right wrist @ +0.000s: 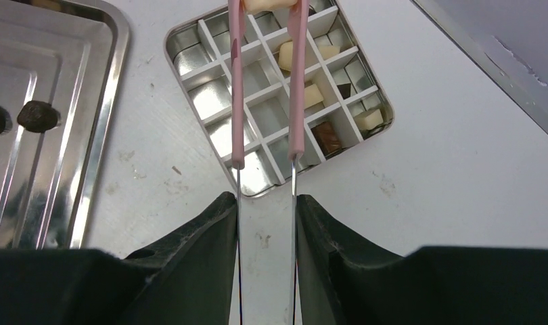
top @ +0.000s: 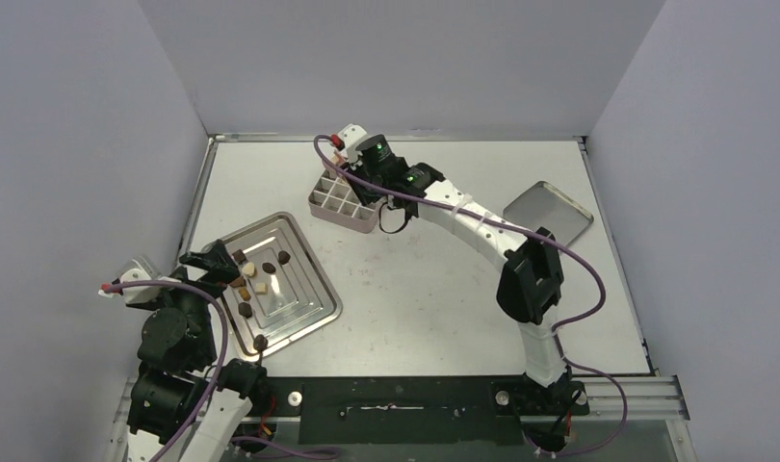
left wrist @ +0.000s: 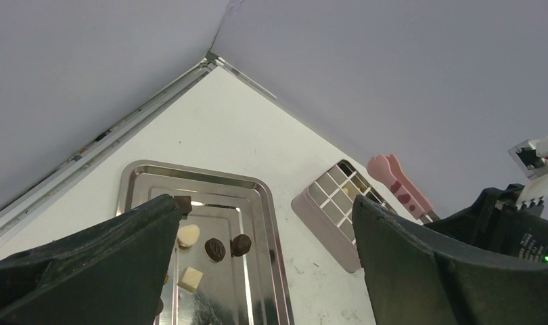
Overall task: Pack the chocolate
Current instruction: Pick up the fake chocolate from the plate, then place the fake chocolate in the packing box.
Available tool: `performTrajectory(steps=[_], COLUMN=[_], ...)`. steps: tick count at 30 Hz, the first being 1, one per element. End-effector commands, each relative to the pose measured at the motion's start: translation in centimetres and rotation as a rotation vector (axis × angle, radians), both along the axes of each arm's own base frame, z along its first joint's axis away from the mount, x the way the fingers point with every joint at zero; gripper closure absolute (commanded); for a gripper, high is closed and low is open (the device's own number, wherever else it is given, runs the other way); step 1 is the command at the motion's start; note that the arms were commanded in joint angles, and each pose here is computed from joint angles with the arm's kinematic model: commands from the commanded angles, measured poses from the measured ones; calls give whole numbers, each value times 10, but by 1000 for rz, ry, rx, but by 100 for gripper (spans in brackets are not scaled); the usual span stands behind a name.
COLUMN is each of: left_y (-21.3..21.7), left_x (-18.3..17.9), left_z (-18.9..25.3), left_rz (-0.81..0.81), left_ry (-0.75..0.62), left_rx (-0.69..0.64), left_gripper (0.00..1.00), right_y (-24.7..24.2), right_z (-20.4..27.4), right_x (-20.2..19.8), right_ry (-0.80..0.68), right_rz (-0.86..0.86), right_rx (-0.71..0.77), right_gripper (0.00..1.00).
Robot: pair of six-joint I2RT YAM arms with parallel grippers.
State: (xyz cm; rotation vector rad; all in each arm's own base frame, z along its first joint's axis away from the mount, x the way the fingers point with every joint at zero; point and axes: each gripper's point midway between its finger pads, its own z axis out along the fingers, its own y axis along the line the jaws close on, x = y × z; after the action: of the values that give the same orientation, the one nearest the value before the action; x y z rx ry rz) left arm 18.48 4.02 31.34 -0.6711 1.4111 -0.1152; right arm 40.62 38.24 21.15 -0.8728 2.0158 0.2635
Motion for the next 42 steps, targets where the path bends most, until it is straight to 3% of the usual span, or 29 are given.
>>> performTrajectory(steps=[1,13,33,42], left_y=[-3,-2,-1,1], left_x=[0,-2,-2,-2], left_z=[11,12,11,11], left_rz=[-20,-24,-15,-4], left_ry=[-45,-54,-52,-50], left_rx=[6,6,11,13], left_gripper=[3,3,3,3], right_y=[11,12,23,19], right_z=[13,-19,-43,-9], right_x=[19,72,72,67], right_ry=[-17,16,69,28], right_rz=[-21,-94,-40,-35], right_rx=[50,85,83,99], right_gripper=[75,73,61,60])
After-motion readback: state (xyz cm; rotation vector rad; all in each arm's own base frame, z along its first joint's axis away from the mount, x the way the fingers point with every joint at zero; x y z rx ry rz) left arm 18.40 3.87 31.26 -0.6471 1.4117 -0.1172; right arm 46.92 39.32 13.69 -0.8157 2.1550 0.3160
